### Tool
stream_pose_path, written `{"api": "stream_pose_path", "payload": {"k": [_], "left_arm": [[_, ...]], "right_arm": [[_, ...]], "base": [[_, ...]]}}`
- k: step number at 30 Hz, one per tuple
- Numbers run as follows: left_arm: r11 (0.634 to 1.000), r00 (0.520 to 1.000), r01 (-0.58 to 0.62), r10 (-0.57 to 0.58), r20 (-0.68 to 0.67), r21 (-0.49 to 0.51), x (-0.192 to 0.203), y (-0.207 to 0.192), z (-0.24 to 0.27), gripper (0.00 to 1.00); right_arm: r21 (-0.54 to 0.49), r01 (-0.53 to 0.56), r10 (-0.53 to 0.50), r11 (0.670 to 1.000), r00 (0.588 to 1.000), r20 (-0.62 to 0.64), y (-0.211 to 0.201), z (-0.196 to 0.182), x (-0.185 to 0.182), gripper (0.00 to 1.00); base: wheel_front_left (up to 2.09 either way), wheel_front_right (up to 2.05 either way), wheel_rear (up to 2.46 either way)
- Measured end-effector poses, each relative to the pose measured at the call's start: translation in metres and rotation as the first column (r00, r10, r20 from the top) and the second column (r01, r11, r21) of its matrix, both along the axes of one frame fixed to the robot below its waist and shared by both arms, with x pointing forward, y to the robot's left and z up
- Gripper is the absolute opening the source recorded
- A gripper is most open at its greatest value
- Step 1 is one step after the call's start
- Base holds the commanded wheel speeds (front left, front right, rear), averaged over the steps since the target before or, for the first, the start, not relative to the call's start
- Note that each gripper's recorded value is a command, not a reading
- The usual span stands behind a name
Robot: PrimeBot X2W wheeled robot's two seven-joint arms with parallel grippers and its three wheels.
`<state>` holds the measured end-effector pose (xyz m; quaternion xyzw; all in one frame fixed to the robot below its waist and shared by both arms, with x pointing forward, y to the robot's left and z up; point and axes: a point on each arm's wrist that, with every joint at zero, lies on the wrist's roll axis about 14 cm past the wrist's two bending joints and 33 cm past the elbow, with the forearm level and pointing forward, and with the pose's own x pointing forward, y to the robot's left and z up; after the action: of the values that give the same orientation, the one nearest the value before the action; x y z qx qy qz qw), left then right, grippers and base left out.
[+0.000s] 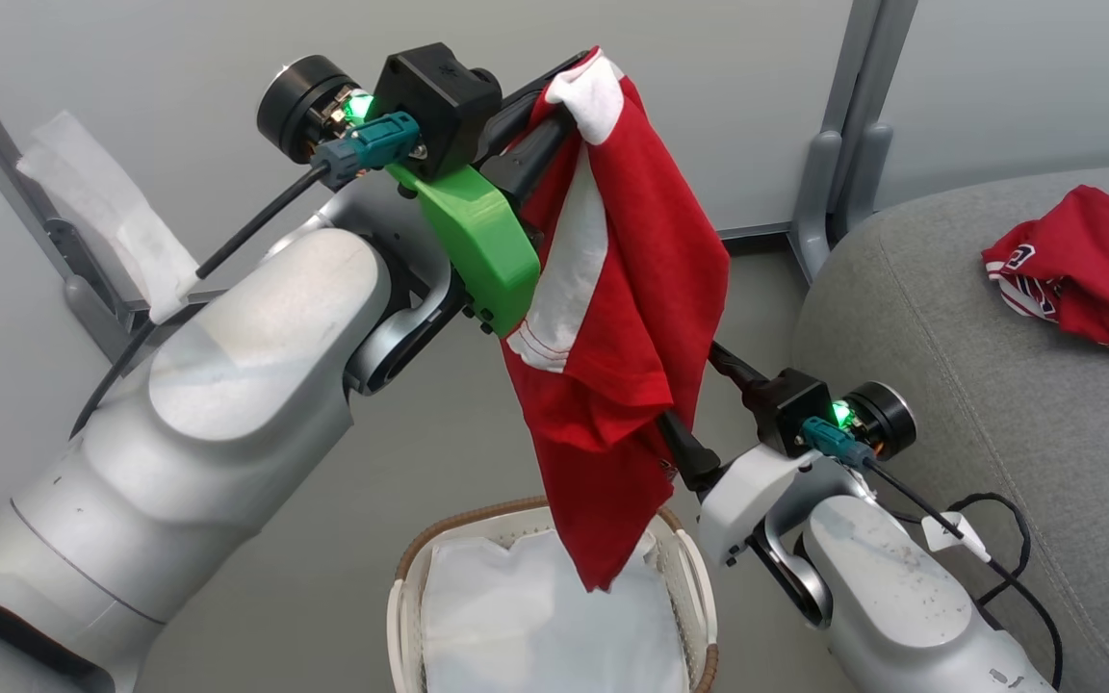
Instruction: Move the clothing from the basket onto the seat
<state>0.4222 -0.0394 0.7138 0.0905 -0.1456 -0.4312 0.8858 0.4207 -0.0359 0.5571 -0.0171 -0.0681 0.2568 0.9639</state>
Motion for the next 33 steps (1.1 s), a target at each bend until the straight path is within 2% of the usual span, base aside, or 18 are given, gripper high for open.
{"api": "stream_pose_path", "payload": {"k": [4, 5, 6, 8, 21, 22, 23, 24, 33], "left_arm": [[1.0, 1.0, 0.004, -0.004, 0.003, 0.001, -0.004, 0.002, 0.001, 0.0], [1.0, 1.0, 0.006, -0.006, 0.006, 0.001, -0.005, 0.002, 0.001, 0.0], [1.0, 1.0, 0.007, -0.007, 0.008, -0.002, -0.006, 0.003, 0.002, 0.0], [1.0, 1.0, 0.001, -0.001, 0.008, -0.001, -0.006, 0.006, 0.002, 0.0], [0.997, 0.991, -0.078, 0.076, -0.108, -0.008, 0.01, 0.031, -0.044, 0.0], [0.997, 0.99, -0.082, 0.08, -0.116, -0.012, 0.01, 0.032, -0.048, 0.09], [0.996, 0.988, -0.091, 0.088, -0.123, -0.016, 0.011, 0.034, -0.052, 0.49], [0.995, 0.987, -0.095, 0.092, -0.129, -0.019, 0.011, 0.036, -0.056, 1.0], [0.988, 0.962, -0.144, 0.128, -0.243, -0.049, 0.009, 0.045, -0.108, 1.0]], "right_arm": [[0.013, -0.009, 0.009, 1.0, 1.0, 0.011, 0.004, 0.006, 0.003, 1.0], [0.017, -0.01, 0.01, 1.0, 1.0, 0.02, 0.005, 0.01, 0.004, 0.72], [0.02, -0.012, 0.011, 1.0, 1.0, 0.028, 0.005, 0.013, 0.004, 0.38], [0.024, -0.012, 0.011, 1.0, 0.999, 0.039, 0.006, 0.017, 0.004, 0.0], [0.066, 0.05, -0.055, 0.997, 0.995, 0.083, -0.017, 0.035, 0.007, 0.0], [0.069, 0.056, -0.062, 0.996, 0.995, 0.084, -0.019, 0.035, 0.008, 0.0], [0.073, 0.063, -0.069, 0.995, 0.994, 0.086, -0.022, 0.036, 0.008, 0.0], [0.076, 0.068, -0.075, 0.995, 0.993, 0.089, -0.023, 0.037, 0.009, 0.0], [0.079, 0.158, -0.166, 0.984, 0.979, 0.115, -0.054, 0.045, 0.016, 0.0]], "base": [[0.0, 0.0, 0.0], [0.0, 0.0, 0.0], [0.0, 0.0, 0.0], [0.0, 0.0, 0.0], [0.0, 0.0, 0.0], [0.0, 0.0, 0.0], [0.0, 0.0, 0.0], [0.0, 0.0, 0.0], [0.0, 0.0, 0.0]]}}
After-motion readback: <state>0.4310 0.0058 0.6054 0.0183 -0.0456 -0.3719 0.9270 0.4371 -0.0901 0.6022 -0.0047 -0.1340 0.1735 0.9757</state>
